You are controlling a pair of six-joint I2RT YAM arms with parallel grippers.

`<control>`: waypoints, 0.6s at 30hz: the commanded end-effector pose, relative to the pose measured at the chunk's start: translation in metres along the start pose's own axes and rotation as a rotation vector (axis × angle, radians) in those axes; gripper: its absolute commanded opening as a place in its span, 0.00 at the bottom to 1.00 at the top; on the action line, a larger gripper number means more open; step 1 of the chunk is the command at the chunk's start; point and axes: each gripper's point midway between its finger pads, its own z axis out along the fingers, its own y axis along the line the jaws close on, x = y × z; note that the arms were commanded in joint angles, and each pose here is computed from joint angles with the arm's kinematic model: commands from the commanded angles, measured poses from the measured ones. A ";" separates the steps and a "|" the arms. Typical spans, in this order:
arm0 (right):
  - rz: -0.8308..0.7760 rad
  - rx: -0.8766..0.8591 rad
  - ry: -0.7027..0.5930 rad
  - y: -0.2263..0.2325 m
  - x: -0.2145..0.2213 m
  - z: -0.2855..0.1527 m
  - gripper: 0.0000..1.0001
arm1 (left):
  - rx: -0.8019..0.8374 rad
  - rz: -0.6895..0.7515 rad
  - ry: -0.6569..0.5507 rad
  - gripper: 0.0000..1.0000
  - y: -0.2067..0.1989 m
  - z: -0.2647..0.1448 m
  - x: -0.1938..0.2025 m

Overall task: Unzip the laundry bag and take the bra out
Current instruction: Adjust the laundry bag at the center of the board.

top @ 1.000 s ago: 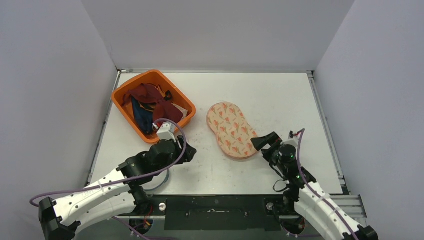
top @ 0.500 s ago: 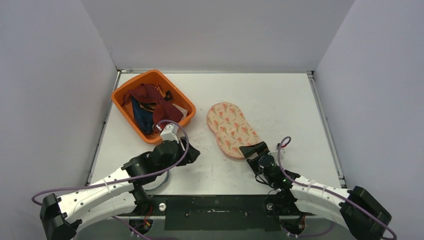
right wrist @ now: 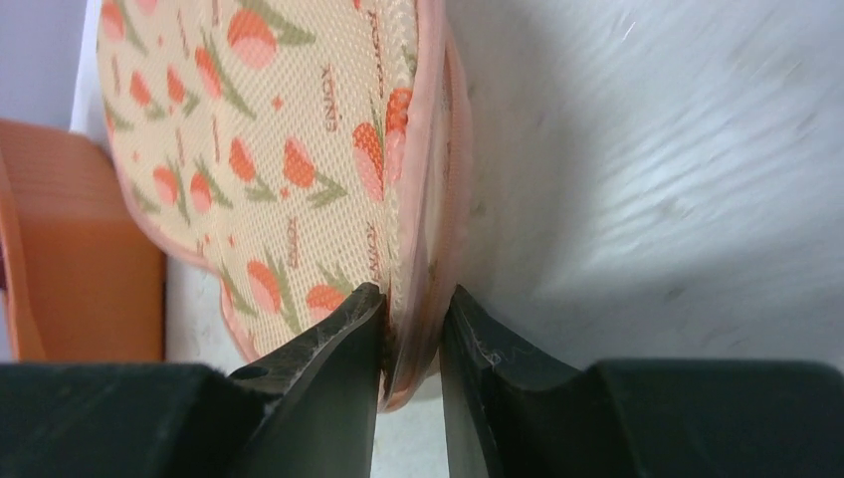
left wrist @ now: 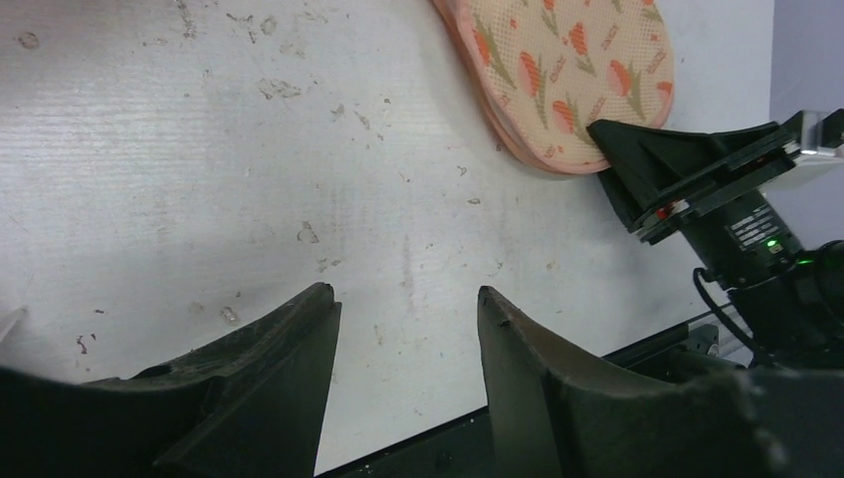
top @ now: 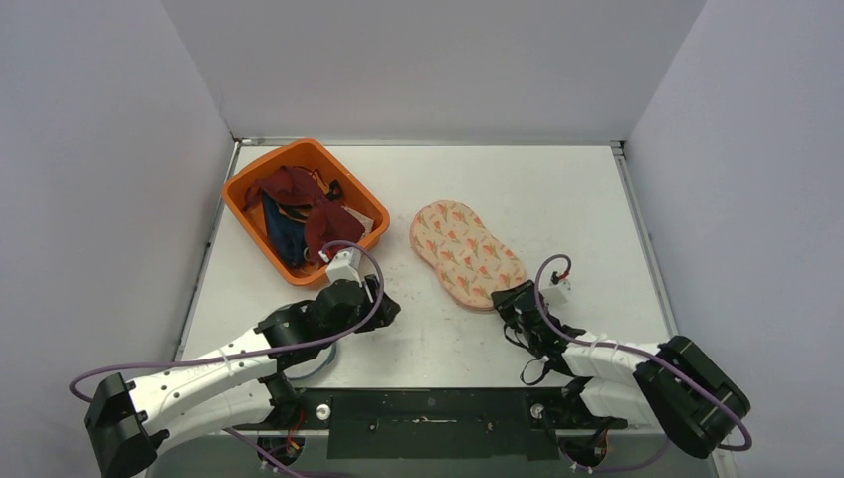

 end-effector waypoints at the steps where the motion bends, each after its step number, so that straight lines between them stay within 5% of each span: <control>1: -0.201 0.062 -0.075 -0.001 -0.046 0.003 0.27 | 0.051 -0.010 -0.035 0.51 -0.018 0.004 -0.011; 9: -0.256 0.154 -0.072 -0.005 -0.118 0.030 0.36 | 0.060 -0.011 -0.022 0.51 -0.017 0.008 -0.006; 11: -0.242 0.158 -0.064 -0.005 -0.126 0.039 0.48 | 0.057 -0.009 -0.013 0.51 -0.017 0.009 -0.004; 14: -0.241 0.179 -0.077 -0.002 -0.138 0.043 0.79 | 0.057 -0.012 -0.008 0.52 -0.015 0.008 -0.002; 18: -0.230 0.171 -0.107 0.008 -0.146 0.028 0.90 | 0.056 -0.016 -0.012 0.51 -0.012 0.006 -0.002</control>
